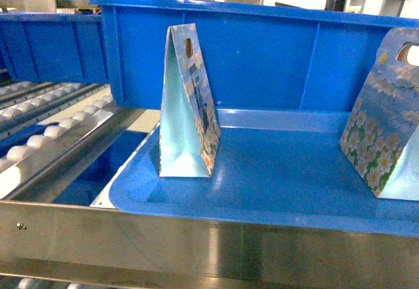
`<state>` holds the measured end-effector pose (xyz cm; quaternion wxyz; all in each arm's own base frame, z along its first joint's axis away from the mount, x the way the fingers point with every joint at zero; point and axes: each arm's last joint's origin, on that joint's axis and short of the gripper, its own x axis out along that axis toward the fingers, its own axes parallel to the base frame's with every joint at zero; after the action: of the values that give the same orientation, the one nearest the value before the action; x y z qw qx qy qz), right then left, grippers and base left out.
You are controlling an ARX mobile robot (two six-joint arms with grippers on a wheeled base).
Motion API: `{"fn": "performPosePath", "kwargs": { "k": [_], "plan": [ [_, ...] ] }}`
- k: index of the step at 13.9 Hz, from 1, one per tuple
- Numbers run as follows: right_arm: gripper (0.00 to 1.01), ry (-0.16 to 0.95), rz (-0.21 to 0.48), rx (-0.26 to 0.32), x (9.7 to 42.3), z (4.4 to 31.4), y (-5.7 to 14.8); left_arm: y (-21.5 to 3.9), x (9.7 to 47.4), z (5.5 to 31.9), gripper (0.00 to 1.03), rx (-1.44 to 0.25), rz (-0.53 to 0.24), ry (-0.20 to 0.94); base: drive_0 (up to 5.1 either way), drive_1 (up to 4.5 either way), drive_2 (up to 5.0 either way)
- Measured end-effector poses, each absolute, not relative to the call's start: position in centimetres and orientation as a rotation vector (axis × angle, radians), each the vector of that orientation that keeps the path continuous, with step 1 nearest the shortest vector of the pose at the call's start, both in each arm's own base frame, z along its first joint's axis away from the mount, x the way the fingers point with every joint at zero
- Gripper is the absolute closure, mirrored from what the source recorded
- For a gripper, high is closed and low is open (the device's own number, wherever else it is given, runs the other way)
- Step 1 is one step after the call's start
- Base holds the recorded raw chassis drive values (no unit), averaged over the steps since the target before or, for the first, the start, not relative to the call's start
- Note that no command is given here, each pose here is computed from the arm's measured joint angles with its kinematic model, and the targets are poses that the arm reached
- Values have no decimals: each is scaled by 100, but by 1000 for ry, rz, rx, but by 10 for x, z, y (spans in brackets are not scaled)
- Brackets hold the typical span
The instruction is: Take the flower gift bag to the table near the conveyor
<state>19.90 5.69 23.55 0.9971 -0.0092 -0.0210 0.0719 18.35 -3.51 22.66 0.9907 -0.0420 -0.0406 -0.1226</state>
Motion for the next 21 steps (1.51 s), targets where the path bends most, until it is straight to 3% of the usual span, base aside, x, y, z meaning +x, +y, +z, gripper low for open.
{"fn": "performPosePath", "kwargs": {
  "k": [5, 9, 15, 21],
  "plan": [
    [3, 32, 142, -31, 245, 241, 71, -35, 183, 227, 5, -84, -246, -81, 0, 0, 0],
    [3, 109, 116, -50, 280, 227, 80, -35, 183, 227, 5, -84, -246, -81, 0, 0, 0],
    [3, 100, -32, -64, 292, 225, 51, -35, 183, 227, 5, -84, -247, -81, 0, 0, 0],
    [3, 213, -62, -100, 298, 195, 48, -35, 183, 227, 5, -84, -247, -81, 0, 0, 0]
  ]
}}
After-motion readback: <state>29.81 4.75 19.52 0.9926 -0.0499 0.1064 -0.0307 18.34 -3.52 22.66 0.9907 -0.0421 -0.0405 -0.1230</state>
